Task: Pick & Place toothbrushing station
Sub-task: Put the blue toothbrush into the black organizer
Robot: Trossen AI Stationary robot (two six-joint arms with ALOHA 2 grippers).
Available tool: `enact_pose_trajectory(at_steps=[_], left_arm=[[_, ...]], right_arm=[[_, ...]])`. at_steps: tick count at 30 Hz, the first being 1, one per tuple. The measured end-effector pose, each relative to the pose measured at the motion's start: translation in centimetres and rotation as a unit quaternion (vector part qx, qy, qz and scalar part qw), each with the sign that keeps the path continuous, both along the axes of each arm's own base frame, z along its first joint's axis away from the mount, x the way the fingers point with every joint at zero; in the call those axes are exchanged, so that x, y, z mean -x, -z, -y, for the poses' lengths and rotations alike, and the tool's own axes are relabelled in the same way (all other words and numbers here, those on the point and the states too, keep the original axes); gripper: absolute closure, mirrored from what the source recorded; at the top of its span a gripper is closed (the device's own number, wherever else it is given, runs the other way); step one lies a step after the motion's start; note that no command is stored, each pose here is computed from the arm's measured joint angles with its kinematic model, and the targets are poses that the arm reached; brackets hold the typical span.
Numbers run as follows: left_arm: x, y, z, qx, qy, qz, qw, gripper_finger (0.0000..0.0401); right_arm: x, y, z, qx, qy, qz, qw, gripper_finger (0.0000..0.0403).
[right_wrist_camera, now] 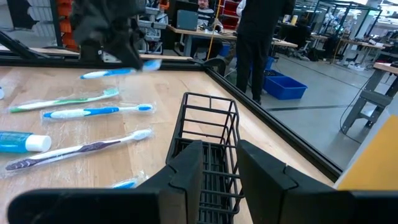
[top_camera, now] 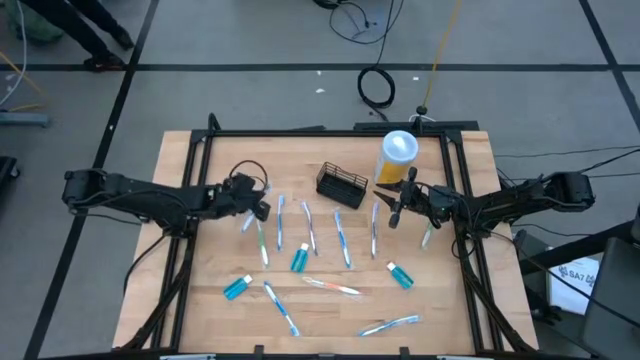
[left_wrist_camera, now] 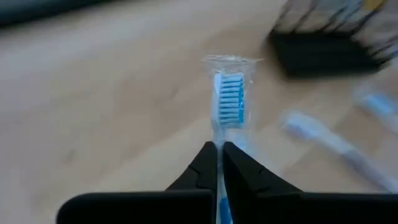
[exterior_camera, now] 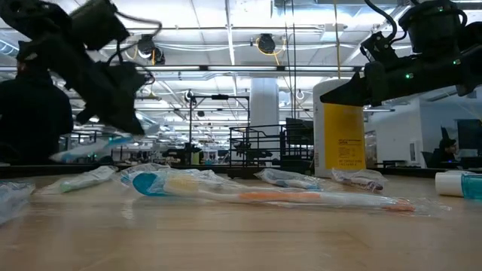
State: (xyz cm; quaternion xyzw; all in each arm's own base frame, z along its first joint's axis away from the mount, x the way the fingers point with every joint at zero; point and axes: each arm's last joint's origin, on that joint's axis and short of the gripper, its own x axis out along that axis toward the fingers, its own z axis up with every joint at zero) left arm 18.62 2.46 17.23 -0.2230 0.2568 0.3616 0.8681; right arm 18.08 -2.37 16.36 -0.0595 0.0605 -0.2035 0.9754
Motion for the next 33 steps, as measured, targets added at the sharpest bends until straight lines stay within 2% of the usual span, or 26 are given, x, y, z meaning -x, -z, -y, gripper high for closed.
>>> enact_pose_trajectory(at_steps=[3,6,11,17,19,27,33], left_arm=[[-0.6,-1.9,0.0,-0.066,0.050,0.054,0.995,0.0395],[-1.2,-3.8,0.1,-0.117,0.103,0.118,0.981,0.0393],[-2.0,-6.2,0.5,-0.182,0.190,0.215,0.940,0.0395],[-3.1,-7.1,0.8,-0.248,0.258,0.271,0.894,0.0397],[-3.6,-7.2,0.8,-0.272,0.266,0.287,0.879,0.0394],[-6.0,-5.6,0.0,-0.308,0.236,0.336,0.858,0.0394],[-6.8,-4.8,-1.3,-0.356,0.202,0.363,0.837,0.0395]], right_arm=[[0.0,0.0,0.0,0.000,0.000,0.000,1.000,0.0310],[0.0,0.0,0.0,0.000,0.000,0.000,1.000,0.0309],[0.0,0.0,0.0,0.000,0.000,0.000,1.000,0.0309],[0.0,0.0,0.0,0.000,0.000,0.000,1.000,0.0309],[0.0,0.0,0.0,0.000,0.000,0.000,1.000,0.0309],[0.0,0.0,0.0,0.000,0.000,0.000,1.000,0.0310],[0.0,0.0,0.0,0.000,0.000,0.000,1.000,0.0310]])
